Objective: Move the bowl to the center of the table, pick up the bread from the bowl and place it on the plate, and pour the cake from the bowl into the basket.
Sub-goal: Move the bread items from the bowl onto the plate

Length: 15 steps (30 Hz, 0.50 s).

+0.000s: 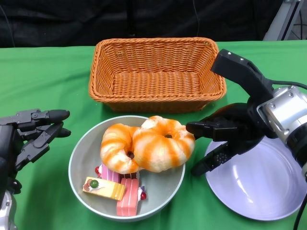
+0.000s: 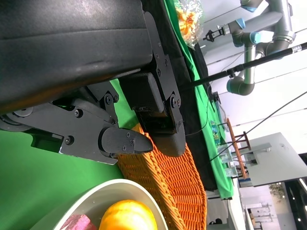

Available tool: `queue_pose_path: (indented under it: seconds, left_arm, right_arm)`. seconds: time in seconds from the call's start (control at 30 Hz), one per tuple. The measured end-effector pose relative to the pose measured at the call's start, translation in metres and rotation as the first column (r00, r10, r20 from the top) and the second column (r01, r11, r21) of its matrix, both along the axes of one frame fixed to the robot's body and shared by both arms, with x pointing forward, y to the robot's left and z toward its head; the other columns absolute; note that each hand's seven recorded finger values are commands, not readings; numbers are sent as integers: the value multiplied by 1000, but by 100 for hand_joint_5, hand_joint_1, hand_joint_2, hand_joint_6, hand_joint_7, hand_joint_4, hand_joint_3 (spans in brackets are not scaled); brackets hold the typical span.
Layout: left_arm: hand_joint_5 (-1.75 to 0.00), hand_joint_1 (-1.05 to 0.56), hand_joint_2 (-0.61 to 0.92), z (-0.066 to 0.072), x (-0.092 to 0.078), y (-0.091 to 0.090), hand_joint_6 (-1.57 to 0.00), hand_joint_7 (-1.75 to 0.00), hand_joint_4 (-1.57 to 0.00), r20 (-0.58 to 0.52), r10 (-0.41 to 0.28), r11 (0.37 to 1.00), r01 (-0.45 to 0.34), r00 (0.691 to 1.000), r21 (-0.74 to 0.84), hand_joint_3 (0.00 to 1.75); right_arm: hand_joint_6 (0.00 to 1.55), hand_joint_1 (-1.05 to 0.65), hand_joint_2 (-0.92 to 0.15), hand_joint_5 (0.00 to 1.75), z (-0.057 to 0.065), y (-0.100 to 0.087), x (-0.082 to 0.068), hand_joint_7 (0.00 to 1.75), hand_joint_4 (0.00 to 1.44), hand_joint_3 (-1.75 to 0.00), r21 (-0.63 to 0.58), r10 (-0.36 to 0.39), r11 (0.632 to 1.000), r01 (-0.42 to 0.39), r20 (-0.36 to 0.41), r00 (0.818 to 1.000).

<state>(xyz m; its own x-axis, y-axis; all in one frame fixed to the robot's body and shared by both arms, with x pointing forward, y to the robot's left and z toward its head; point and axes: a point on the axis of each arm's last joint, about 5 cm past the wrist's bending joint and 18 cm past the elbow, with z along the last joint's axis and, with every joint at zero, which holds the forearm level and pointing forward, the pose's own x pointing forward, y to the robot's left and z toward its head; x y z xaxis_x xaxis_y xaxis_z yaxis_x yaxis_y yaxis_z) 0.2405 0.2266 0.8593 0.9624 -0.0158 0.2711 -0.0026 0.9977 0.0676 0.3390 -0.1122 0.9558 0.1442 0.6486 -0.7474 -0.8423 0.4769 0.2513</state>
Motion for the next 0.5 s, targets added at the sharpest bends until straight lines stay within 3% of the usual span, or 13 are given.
queue_pose_path:
  seconds: [0.5]
  left_arm:
    - [-77, -11, 92, 0, 0, 0, -128, -3, -100, -1, 1, 1000, -1, 1000, -2, 28]
  right_arm:
    - [0, -99, -92, 0, -1, 3, 1, 0, 42, -51, 14, 51, 999, -51, 26, 998]
